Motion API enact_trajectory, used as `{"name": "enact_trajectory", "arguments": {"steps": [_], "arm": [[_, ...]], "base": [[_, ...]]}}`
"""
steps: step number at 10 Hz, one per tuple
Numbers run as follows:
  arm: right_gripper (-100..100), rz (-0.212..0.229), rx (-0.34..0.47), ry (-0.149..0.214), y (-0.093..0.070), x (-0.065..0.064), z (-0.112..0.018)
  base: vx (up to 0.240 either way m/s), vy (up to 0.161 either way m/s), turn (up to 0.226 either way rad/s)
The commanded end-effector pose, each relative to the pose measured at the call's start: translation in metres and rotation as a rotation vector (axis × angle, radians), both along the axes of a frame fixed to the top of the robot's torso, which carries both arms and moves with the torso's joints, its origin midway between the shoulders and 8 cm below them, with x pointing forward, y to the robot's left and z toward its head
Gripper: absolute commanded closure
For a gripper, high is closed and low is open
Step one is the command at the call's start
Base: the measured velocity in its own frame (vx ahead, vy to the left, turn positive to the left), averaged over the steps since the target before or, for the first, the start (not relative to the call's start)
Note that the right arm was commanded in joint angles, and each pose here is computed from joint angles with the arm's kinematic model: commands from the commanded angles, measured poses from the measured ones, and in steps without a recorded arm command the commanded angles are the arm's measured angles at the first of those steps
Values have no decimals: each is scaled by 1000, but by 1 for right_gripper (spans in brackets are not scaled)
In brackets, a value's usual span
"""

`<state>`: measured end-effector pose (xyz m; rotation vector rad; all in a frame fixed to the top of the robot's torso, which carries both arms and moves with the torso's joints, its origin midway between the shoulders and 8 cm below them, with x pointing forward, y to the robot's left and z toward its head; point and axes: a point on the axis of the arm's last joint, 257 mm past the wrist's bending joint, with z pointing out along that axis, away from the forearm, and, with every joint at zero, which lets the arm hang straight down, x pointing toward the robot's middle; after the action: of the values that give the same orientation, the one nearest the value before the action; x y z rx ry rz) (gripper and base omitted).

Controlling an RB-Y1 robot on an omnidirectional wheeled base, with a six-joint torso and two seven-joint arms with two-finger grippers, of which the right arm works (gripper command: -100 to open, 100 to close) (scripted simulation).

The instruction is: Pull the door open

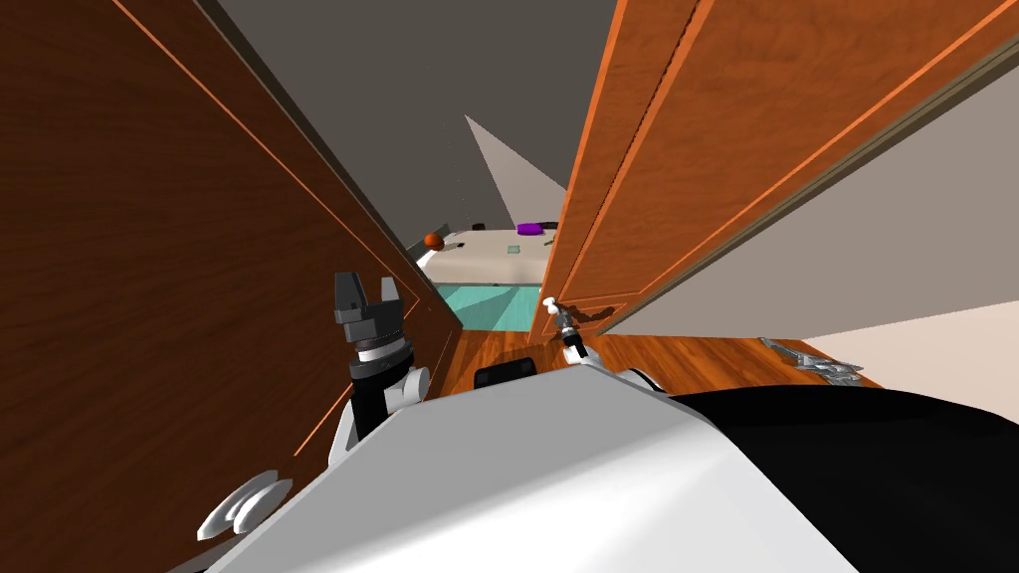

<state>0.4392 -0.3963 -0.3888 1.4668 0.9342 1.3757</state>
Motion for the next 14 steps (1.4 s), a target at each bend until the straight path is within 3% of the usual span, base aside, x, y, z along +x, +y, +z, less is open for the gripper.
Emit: {"name": "enact_trajectory", "arguments": {"steps": [1, 4, 5, 14], "arm": [[100, 36, 66, -26, 24, 11, 5], [100, 35, 158, -33, 24, 12, 4], [-100, -7, 175, -11, 3, 2, 0], [-100, -24, 474, -55, 15, 7, 0]], "base": [[-31, -3, 17], [-48, -21, 39], [-58, -46, 2], [-76, -6, 44]]}}
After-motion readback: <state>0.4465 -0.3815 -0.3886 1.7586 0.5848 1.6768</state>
